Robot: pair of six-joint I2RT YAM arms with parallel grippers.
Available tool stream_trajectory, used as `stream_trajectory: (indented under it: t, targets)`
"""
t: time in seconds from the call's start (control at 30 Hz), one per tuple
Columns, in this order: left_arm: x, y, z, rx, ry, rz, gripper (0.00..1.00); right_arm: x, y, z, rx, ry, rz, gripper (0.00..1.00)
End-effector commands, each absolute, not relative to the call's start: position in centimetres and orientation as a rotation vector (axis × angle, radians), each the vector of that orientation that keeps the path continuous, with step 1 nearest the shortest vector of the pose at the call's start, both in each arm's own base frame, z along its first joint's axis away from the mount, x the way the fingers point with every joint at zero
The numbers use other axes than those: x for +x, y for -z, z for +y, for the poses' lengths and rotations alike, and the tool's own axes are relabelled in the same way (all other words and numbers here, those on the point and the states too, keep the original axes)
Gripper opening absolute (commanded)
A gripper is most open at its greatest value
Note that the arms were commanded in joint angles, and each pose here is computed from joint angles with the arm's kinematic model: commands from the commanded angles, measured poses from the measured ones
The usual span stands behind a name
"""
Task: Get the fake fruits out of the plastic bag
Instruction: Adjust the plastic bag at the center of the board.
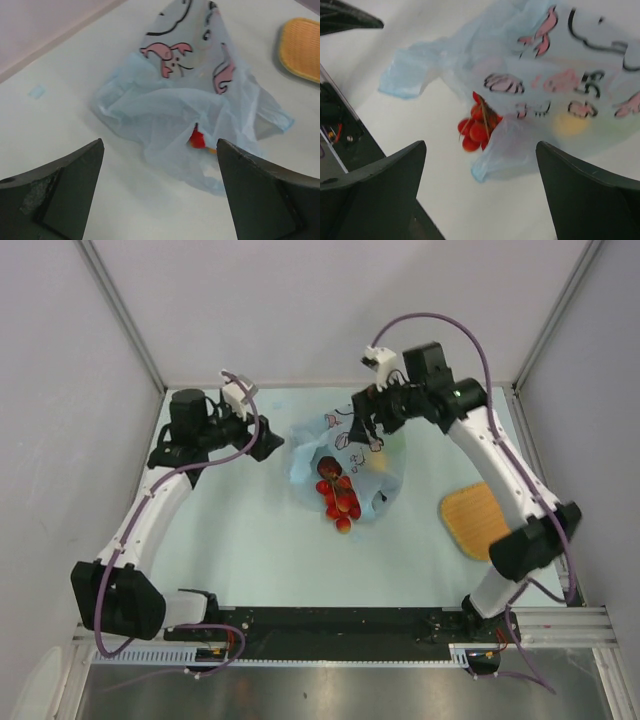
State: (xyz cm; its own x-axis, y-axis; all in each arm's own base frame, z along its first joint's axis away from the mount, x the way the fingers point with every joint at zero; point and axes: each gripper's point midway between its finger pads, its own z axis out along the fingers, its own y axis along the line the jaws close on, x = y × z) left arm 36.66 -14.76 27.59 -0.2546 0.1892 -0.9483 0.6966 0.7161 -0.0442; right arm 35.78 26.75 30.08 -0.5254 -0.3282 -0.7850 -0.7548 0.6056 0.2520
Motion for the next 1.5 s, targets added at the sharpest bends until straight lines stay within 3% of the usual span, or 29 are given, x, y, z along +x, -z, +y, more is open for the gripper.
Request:
stream_trajectory:
  t: [0.0,0.2,0.37,0.53,0.7,0.73,0.83,0.87,0.9,0.97,1.17,1.33,1.37,1.47]
  targets:
    - [33.3,-27.2,-20.7,0.892,0.755,1.718,1.0,31.8,-25.7,24.0,-0.835,-0.612,2.263,0.93]
    - [33.1,-26.3,-23.0,0.836,0.728,1.788,1.0,27.9,-20.8,22.4,-0.789,-0.62,2.479,0.87]
    - [30.4,-26.2,-20.7,0.742,0.682,1.868,1.0,25.5,-16.7,22.3,-0.712,-0.67,2.662,0.88]
    - [28.3,-24.6,-21.3,0.759,0.751,1.881,1.0,26.9,-13.5,23.6,-0.638,-0.687,2.72,0.89]
    - [30.8,-20.7,-23.2,0.758,0.657,2.004,0.97,29.0,-11.7,25.0,-0.607,-0.691,2.732,0.84]
    - [31.3,-20.8,-23.2,0.753,0.632,2.034,0.93,28.9,-11.6,25.3,-0.614,-0.699,2.731,0.82]
    - [31.9,-19.6,-23.0,0.766,0.595,2.092,0.51,29.2,-11.4,25.5,-0.641,-0.678,2.715,0.54]
    - [32.0,-19.9,-22.8,0.768,0.586,2.084,0.18,29.7,-11.7,25.2,-0.634,-0.675,2.701,0.31]
    - [32.3,-20.3,-22.5,0.762,0.567,2.07,0.04,30.0,-12.3,25.2,-0.63,-0.693,2.684,0.17]
    - [33.1,-22.9,-21.7,0.731,0.551,2.001,0.0,31.9,-15.8,24.9,-0.598,-0.728,2.598,0.0]
    - [39.4,-32.3,-15.4,0.503,0.423,1.804,0.0,39.5,-27.9,25.6,-0.633,-0.783,2.228,0.0]
    - [44.3,-38.7,-10.7,0.334,0.392,1.689,0.0,47.0,-33.5,26.5,-0.528,-0.817,2.048,0.0]
    - [45.0,-39.3,-9.8,0.314,0.39,1.679,0.0,47.7,-37.6,26.8,-0.522,-0.84,1.935,0.0]
    - [46.1,-40.7,-9.2,0.296,0.385,1.638,0.0,50.7,-36.2,27.7,-0.494,-0.84,1.917,0.0]
